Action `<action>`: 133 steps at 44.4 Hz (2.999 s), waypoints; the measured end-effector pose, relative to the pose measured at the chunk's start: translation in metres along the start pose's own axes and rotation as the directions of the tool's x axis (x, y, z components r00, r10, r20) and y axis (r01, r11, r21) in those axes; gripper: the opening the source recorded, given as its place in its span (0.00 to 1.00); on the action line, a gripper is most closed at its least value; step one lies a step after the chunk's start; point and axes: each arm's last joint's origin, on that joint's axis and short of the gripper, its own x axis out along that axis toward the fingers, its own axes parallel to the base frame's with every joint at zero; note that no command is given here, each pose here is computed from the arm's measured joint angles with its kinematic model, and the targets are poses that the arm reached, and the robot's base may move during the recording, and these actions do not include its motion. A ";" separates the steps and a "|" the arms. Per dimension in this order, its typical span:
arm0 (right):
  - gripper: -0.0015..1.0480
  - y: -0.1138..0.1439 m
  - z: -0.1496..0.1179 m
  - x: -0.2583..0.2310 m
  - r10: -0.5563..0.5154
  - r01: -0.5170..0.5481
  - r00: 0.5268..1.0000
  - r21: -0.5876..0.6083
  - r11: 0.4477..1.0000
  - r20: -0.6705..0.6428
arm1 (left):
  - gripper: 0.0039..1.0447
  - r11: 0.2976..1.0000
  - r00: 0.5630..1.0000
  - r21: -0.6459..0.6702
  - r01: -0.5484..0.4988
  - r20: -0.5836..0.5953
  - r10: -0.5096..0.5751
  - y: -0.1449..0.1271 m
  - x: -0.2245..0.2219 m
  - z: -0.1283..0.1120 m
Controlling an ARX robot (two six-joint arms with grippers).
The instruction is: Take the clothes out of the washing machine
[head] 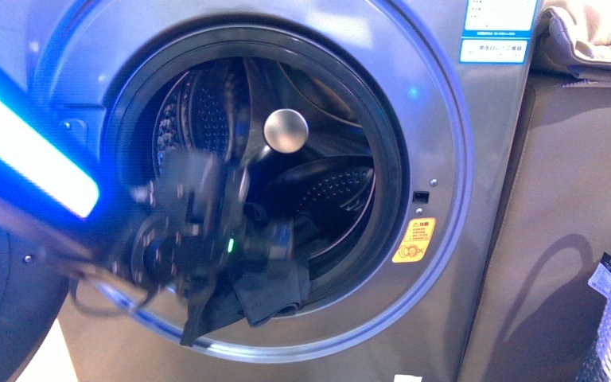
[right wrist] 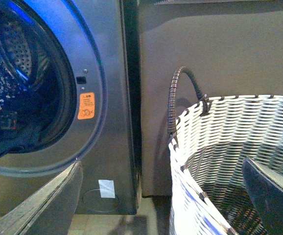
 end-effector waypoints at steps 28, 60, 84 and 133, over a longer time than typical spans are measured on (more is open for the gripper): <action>0.92 0.000 0.000 0.000 0.000 0.000 1.000 0.000 1.000 0.000 | 0.94 0.994 0.997 -0.078 0.072 -0.031 -0.074 -0.018 -0.001 -0.008; 0.92 0.000 0.000 0.000 0.000 0.000 1.000 0.000 1.000 0.000 | 0.33 0.987 0.997 0.143 0.073 -0.043 -0.067 -0.038 -0.008 -0.018; 0.92 0.000 0.000 0.000 0.000 0.000 1.000 0.000 1.000 0.000 | 0.07 0.958 0.976 0.215 0.187 0.072 -0.207 -0.006 -0.085 -0.014; 0.92 0.000 0.000 0.000 0.000 0.000 1.000 0.000 1.000 0.000 | 0.07 0.829 0.599 0.437 0.348 0.577 -0.555 -0.086 -0.368 0.247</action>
